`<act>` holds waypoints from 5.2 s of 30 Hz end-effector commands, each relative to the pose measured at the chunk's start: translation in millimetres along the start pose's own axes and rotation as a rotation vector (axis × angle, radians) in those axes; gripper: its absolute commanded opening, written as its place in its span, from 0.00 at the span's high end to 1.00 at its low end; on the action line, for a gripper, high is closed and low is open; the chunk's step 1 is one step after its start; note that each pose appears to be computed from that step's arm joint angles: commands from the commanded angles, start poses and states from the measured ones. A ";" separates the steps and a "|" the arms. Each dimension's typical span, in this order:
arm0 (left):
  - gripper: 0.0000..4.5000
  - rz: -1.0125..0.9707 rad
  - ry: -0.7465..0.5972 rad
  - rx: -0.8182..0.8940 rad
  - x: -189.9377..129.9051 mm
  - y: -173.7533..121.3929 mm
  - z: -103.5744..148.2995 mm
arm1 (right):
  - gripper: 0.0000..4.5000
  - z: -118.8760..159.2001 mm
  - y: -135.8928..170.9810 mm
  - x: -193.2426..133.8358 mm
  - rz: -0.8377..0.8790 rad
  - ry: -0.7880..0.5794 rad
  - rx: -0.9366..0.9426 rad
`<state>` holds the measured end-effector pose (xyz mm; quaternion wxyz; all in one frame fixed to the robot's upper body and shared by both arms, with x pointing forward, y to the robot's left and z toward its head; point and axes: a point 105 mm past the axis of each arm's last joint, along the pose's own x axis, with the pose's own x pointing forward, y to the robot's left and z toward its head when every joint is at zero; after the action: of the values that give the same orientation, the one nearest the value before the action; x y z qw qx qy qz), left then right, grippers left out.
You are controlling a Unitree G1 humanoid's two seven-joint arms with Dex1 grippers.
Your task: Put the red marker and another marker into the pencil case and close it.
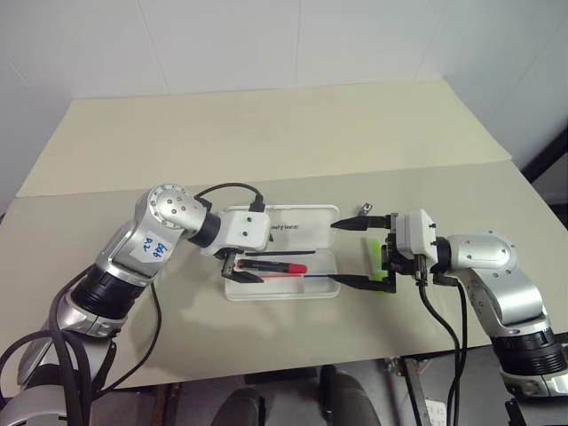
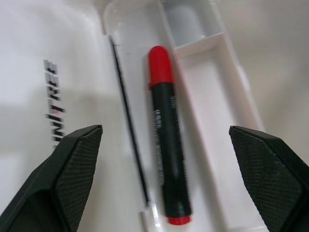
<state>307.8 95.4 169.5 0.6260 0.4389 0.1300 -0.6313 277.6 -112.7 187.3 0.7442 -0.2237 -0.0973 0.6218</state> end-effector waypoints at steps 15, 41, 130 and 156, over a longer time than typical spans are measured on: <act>0.01 -0.033 -0.218 0.036 -21.4 -22.3 34.2 | 0.00 3.0 -12.0 -0.8 -0.033 0.006 -0.014; 0.01 0.188 -0.279 -0.062 -53.0 -26.8 27.4 | 0.00 -22.5 -36.8 -84.0 -0.553 0.820 0.660; 0.00 0.273 -0.226 -0.140 -46.3 -43.4 3.9 | 0.76 20.1 -78.8 -39.7 -0.781 0.146 0.401; 0.00 0.448 -0.182 -0.200 -85.7 -80.5 -18.3 | 0.76 29.3 10.3 43.0 0.220 0.003 0.210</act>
<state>231.8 182.8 178.6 0.8019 0.3198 0.0604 -0.5011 266.8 -66.4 196.5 0.7024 -0.1386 0.0125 0.6981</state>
